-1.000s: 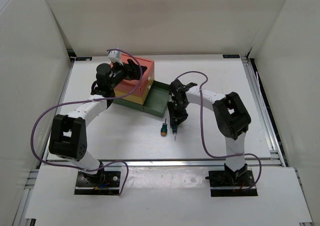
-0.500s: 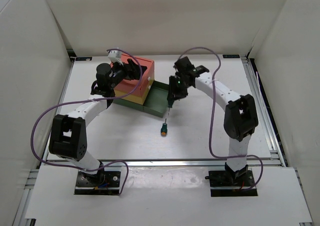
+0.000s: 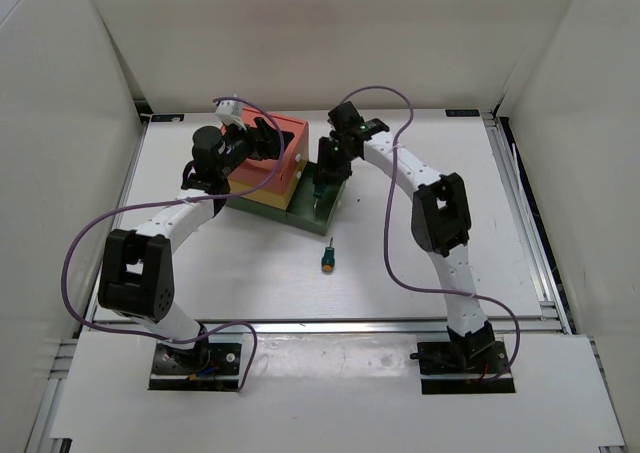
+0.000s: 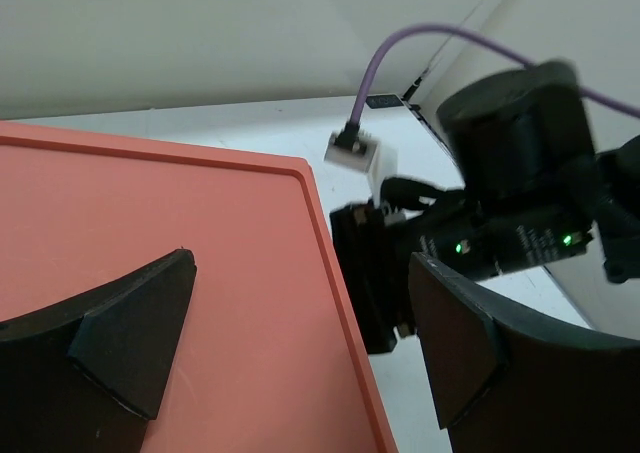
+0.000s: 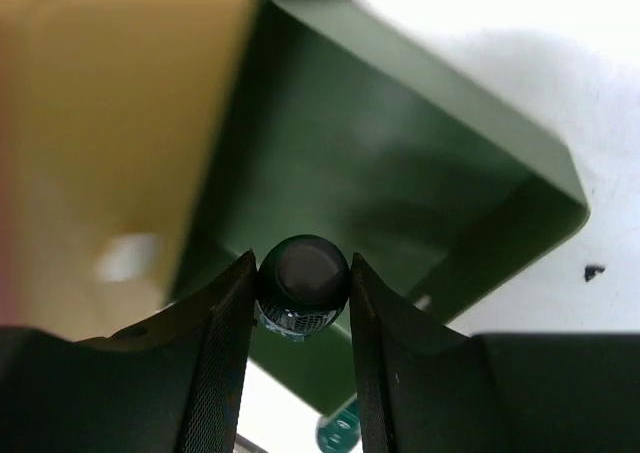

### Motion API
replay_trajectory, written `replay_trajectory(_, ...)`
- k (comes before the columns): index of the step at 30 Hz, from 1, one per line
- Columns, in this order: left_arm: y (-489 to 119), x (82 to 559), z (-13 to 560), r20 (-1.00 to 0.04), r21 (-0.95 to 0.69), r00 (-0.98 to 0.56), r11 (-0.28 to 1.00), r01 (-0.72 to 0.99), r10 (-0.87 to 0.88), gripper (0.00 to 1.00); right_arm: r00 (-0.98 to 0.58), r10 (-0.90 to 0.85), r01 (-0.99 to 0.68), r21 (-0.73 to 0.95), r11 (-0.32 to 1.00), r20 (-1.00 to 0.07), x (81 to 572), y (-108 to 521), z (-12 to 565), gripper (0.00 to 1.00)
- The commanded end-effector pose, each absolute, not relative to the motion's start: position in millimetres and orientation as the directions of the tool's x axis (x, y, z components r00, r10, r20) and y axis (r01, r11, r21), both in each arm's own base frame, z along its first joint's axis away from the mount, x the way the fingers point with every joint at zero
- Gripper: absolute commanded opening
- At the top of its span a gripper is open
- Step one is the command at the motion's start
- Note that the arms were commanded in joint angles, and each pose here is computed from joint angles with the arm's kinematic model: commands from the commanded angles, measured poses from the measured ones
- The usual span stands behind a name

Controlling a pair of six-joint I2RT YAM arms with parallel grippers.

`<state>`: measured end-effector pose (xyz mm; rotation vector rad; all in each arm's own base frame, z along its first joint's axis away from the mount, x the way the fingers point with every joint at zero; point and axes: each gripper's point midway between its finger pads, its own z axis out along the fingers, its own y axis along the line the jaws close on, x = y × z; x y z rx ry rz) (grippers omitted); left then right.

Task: Sort the tools into containers

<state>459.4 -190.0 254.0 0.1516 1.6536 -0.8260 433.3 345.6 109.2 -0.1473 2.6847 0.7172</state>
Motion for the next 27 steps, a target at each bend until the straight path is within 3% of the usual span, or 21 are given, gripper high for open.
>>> replay_trajectory(1, -179.7, 421.4, 113.2, -0.664, -0.594, -0.678, 0.773, 0.225, -0.313, 0.99, -0.928, -0.009, -0.200, 0.480, 0.854, -0.372, 419.8, 342.8, 125.1, 0.28)
replay_trajectory(2, -179.1, 422.1, 113.7, -0.666, -0.594, -0.676, 0.773, 0.225, -0.315, 0.99, -0.918, -0.021, -0.231, 0.492, 0.839, -0.395, 420.5, 344.1, 130.4, 0.36)
replay_trajectory(3, -180.2, 421.5, 111.7, -0.661, -0.598, -0.682, 0.769, 0.226, -0.313, 0.99, -0.897, -0.025, -0.274, 0.510, 0.815, -0.441, 421.1, 348.8, 147.5, 0.56)
replay_trajectory(4, -180.5, 422.2, 112.9, -0.662, -0.600, -0.680, 0.767, 0.227, -0.316, 0.99, -0.890, -0.037, -0.295, 0.511, 0.807, -0.455, 418.6, 348.4, 151.5, 0.64)
replay_trajectory(7, -181.2, 422.6, 111.2, -0.660, -0.599, -0.683, 0.768, 0.226, -0.314, 0.99, -0.793, -0.021, -0.384, 0.473, 0.793, -0.609, 430.1, 340.3, 201.3, 0.81)
replay_trajectory(9, -180.5, 423.2, 111.8, -0.662, -0.597, -0.682, 0.769, 0.227, -0.312, 0.99, -0.741, -0.029, -0.424, 0.433, 0.795, -0.671, 432.0, 330.8, 216.9, 0.87)
replay_trajectory(13, -180.0, 423.7, 111.6, -0.662, -0.597, -0.680, 0.771, 0.223, -0.316, 0.99, -0.727, -0.082, -0.475, 0.414, 0.777, -0.682, 404.6, 316.2, 230.7, 0.79)
replay_trajectory(17, -180.1, 426.0, 112.0, -0.662, -0.598, -0.678, 0.771, 0.220, -0.319, 0.99, -0.781, -0.234, -0.523, 0.401, 0.752, -0.579, 336.2, 311.5, 179.9, 0.74)
replay_trajectory(21, -180.3, 427.1, 111.2, -0.662, -0.596, -0.680, 0.772, 0.220, -0.317, 0.99, -0.799, -0.411, -0.573, 0.349, 0.742, -0.439, 257.4, 301.6, 110.1, 0.75)
replay_trajectory(27, -180.6, 424.5, 107.0, -0.656, -0.598, -0.687, 0.771, 0.220, -0.313, 0.99, -0.824, -0.460, -0.556, 0.319, 0.767, -0.332, 235.3, 298.1, 75.4, 0.78)
